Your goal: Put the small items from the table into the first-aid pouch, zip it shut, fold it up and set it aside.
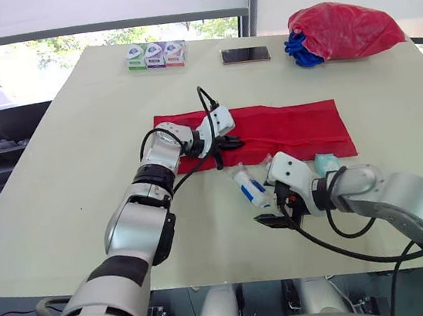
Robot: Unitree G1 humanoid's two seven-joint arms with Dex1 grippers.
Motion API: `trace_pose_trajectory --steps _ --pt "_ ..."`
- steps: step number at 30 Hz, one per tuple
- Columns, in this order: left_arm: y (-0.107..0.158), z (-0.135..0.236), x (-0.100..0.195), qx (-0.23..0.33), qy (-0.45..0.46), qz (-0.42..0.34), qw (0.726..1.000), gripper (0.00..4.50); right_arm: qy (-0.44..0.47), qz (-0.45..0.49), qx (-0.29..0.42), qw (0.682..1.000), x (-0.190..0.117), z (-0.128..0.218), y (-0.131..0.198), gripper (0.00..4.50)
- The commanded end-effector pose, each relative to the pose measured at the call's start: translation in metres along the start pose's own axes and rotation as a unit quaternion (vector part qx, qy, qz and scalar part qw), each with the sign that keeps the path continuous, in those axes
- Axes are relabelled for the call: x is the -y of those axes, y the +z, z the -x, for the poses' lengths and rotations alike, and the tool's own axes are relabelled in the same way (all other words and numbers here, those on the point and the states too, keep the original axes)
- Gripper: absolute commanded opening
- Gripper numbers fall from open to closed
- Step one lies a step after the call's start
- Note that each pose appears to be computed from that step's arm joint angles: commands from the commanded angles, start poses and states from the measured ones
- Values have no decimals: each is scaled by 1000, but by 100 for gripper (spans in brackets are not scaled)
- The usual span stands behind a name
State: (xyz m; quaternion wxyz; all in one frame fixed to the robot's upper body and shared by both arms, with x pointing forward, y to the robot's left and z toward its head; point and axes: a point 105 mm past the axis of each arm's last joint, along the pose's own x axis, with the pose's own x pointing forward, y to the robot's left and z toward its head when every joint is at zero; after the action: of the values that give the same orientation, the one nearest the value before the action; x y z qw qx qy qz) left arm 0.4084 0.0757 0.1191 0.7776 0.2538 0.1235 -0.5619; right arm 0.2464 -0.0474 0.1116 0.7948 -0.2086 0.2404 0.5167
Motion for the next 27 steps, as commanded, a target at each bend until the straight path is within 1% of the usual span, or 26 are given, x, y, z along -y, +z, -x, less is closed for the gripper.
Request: trace_pose_trajectory --steps 1,7,10,12,15,17,18,19,21,22,23,24,27 --pt "12 4 -6 7 5 -15 1000 4 -4 31 -4 999 3 -1 5 450" --pt "11 8 -9 2 8 -17 1000 4 -5 66 -20 998 5 -8 5 450" --pt "9 9 -9 0 10 -16 1000 4 -19 78 -37 996 11 -14 1 450" --pt "9 8 -8 1 8 -15 1000 4 -24 76 -30 996 13 -19 4 450" --pt "9 7 -7 1 6 -15 1000 0 -32 74 -28 996 16 -23 5 373" --pt "8 7 -7 0 6 -15 1000 0 -32 73 -26 996 16 -25 5 280" --pt "8 7 -7 0 7 -15 1000 0 -32 72 -24 997 16 -25 5 223" --pt "7 8 -7 -1 8 -15 1000 0 -34 65 -15 997 17 -25 8 193" --pt "7 8 -7 -1 8 -14 1000 0 -36 59 -4 998 17 -24 13 78" --pt "6 8 -7 -1 9 -14 1000 0 -36 56 2 998 17 -23 15 41" --pt "6 9 -7 -1 9 -13 1000 0 -36 52 7 998 17 -23 18 15" --pt "5 9 -7 -2 9 -13 1000 0 -34 48 12 998 16 -22 20 3" --pt "4 8 -7 -2 9 -12 1000 0 -34 32 24 999 16 -20 24 3"
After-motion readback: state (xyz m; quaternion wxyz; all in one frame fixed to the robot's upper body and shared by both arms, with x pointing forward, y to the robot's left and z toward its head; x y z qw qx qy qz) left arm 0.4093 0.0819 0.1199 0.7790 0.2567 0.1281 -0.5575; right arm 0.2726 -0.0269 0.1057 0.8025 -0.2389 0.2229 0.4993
